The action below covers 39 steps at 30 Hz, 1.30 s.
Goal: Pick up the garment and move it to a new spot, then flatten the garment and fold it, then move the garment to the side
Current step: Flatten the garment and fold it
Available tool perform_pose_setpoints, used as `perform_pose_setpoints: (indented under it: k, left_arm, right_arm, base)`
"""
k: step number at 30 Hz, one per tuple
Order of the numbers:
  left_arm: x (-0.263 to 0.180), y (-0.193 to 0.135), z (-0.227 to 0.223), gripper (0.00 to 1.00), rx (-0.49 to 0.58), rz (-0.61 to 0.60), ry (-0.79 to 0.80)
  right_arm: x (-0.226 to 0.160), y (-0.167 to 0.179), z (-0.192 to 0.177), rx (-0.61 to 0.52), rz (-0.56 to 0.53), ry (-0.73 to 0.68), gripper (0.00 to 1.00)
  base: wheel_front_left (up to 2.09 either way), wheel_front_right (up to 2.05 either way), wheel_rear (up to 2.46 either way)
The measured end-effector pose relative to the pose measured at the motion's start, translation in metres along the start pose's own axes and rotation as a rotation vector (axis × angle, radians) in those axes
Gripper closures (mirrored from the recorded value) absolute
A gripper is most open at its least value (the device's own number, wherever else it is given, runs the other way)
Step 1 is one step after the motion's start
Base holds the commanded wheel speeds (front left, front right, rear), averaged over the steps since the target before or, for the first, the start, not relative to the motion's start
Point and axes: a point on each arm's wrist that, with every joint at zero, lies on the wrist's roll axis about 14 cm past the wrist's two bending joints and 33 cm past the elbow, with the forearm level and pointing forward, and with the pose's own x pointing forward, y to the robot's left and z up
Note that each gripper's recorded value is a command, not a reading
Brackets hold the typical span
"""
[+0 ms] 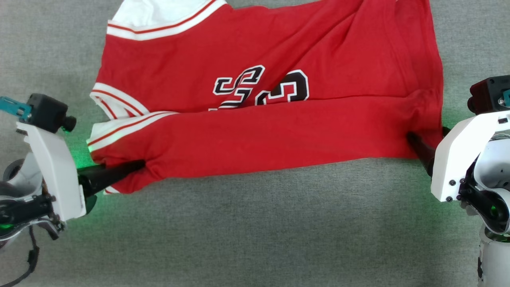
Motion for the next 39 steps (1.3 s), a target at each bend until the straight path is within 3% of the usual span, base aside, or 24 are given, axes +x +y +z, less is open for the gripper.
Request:
perform_pose_setpoints:
  k: [1,9,28,29,30,31,32,33,39]
  left_arm:
    - [0.0,0.0,0.001,1.0,0.006,0.003,-0.006]
    - [-0.005,-0.004,0.003,1.0,0.008,0.007,-0.059]
    - [-0.055,-0.03,-0.043,1.0,0.062,0.006,-0.07]
    - [-0.055,-0.03,-0.042,1.0,0.059,0.005,-0.08]
    - [-0.055,-0.031,-0.042,0.8,0.058,0.004,-0.087]
    - [-0.055,-0.032,-0.041,0.58,0.057,0.001,-0.098]
    - [-0.056,-0.033,-0.039,0.22,0.055,0.0,-0.119]
    - [-0.057,-0.032,-0.037,0.0,0.048,0.003,-0.139]
    - [-0.075,-0.018,-0.023,0.0,0.004,0.055,-0.309]
  right_arm:
    - [0.001,0.001,-0.002,0.002,0.004,0.009,1.0]
    - [-0.004,0.005,-0.003,0.041,0.034,-0.014,1.0]
    - [-0.068,0.001,-0.044,0.057,0.037,-0.002,1.0]
    - [-0.069,0.0,-0.041,0.058,0.034,-0.02,0.61]
    - [-0.071,0.0,-0.038,0.06,0.031,-0.039,0.16]
    - [-0.072,-0.001,-0.035,0.067,0.031,-0.062,0.0]
    - [-0.074,-0.002,-0.031,0.075,0.027,-0.087,0.0]
    - [-0.076,-0.004,-0.028,0.079,0.022,-0.111,0.0]
    - [-0.091,-0.005,0.015,0.06,0.01,-0.349,0.0]
  base:
    - [0.0,0.0,0.0]
    - [0.0,0.0,0.0]
    - [0.0,0.0,0.0]
    - [0.0,0.0,0.0]
    - [0.0,0.0,0.0]
    - [0.0,0.0,0.0]
    - [0.0,0.0,0.0]
    - [0.0,0.0,0.0]
    - [0.0,0.0,0.0]
